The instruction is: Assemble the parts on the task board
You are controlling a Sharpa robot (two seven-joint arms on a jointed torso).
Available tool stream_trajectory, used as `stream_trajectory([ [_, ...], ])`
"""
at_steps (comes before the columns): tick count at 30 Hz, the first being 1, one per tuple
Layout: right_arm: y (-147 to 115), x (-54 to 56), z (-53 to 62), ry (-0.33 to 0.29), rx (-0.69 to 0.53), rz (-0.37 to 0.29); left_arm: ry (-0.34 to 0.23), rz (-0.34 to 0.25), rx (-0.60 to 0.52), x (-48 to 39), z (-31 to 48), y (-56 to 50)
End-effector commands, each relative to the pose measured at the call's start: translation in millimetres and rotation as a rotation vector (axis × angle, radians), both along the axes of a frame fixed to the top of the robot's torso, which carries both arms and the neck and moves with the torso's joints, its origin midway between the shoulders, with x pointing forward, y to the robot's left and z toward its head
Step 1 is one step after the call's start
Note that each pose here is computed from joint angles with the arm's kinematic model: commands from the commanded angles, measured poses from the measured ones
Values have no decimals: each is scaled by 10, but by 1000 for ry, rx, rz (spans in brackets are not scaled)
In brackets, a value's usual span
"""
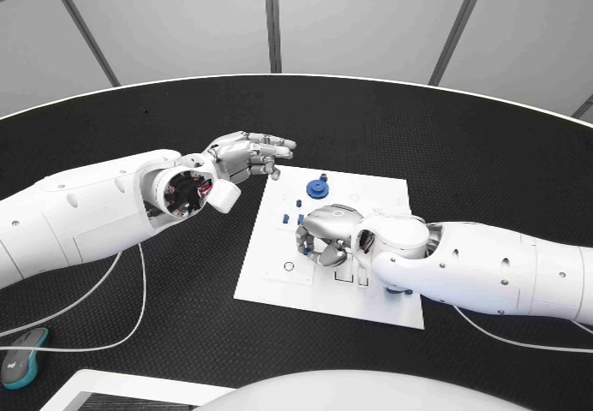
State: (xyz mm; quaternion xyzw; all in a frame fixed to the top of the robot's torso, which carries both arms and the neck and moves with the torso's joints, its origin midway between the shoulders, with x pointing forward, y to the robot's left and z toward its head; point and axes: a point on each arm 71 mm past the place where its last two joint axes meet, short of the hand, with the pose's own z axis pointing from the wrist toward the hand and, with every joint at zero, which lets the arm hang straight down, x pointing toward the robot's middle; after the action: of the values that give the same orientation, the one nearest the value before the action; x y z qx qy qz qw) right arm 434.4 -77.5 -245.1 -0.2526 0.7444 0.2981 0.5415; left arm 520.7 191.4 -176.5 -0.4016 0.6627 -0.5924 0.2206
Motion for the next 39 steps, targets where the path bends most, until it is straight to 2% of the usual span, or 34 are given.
stream_trajectory([
  [1,4,2,1,-3,6,4,0,-1,0,0,0,-2],
  [16,-113,13,50,-47,64,-10,2,-16,-5,-4,0,-11],
  [24,-244,-72,119,-68,106,-18,2,-13,-4,-4,0,9],
  [27,-351,-143,175,-81,137,-27,3,-10,-3,-6,0,26],
  [32,-722,-233,281,-63,176,-117,2,-3,0,2,-2,56],
  [36,-1020,-197,352,-61,145,-200,2,-3,0,10,-5,56],
  [39,-1230,-126,372,-64,110,-263,2,-5,-1,16,-7,48],
])
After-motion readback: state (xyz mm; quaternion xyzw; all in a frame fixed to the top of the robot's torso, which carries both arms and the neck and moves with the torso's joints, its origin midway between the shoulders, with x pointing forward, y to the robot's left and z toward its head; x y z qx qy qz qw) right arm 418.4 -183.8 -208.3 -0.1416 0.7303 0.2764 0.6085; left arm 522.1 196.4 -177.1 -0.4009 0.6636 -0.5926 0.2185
